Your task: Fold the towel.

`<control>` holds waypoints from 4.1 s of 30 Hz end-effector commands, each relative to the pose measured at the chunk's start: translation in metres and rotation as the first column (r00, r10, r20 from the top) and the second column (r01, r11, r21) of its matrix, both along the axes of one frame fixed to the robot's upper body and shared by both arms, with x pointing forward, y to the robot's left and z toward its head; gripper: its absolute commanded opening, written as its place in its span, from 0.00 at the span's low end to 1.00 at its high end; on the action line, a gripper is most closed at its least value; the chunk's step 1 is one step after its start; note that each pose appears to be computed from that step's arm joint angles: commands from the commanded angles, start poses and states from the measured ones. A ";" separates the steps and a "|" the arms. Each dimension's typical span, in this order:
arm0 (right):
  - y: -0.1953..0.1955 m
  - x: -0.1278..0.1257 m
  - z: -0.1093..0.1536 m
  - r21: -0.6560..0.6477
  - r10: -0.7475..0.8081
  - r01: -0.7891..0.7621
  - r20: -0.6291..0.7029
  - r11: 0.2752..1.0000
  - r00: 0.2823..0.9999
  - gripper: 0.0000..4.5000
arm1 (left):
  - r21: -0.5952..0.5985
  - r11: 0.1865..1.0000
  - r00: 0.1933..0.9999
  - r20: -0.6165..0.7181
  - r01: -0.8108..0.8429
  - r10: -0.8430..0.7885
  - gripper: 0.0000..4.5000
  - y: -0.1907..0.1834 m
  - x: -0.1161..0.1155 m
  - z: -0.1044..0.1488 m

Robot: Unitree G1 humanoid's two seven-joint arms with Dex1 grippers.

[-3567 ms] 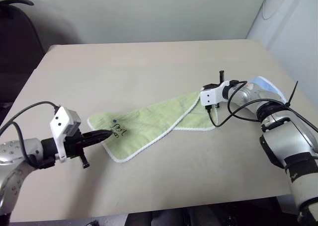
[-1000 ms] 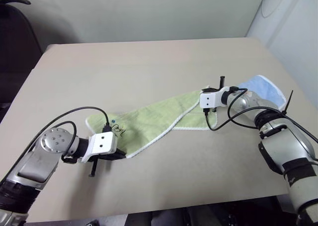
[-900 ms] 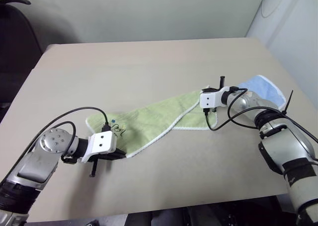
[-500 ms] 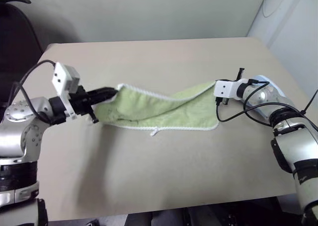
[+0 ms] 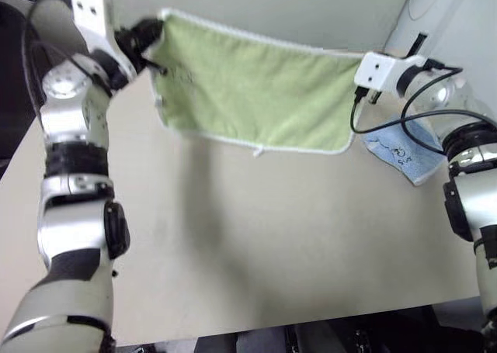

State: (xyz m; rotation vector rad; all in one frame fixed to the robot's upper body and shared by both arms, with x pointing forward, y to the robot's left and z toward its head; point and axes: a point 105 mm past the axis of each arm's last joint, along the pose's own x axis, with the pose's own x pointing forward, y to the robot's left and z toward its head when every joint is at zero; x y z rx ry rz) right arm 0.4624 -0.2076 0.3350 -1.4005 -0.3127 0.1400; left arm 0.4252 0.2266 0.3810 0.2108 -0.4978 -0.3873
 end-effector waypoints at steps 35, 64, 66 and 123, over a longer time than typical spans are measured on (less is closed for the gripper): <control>0.004 -0.098 -0.133 0.293 0.445 -0.358 -0.749 0.887 0.490 0.00 | -0.038 0.991 0.786 -0.606 0.128 -0.125 0.01 0.061 -0.163 -0.194; 0.033 -0.017 -0.148 0.208 0.272 -0.178 -0.647 0.962 0.712 0.22 | 0.043 0.998 0.775 -0.632 0.035 0.000 0.25 0.060 -0.062 -0.233; 0.031 -0.018 -0.146 0.222 0.279 -0.175 -0.647 0.959 0.709 0.36 | 0.028 0.999 0.774 -0.633 0.036 -0.010 0.39 0.061 -0.064 -0.232; 0.039 -0.091 -0.212 0.472 0.809 0.827 -0.329 -0.306 0.487 0.98 | 0.036 0.922 0.812 -0.489 0.385 -0.320 0.93 -0.058 -0.117 -0.216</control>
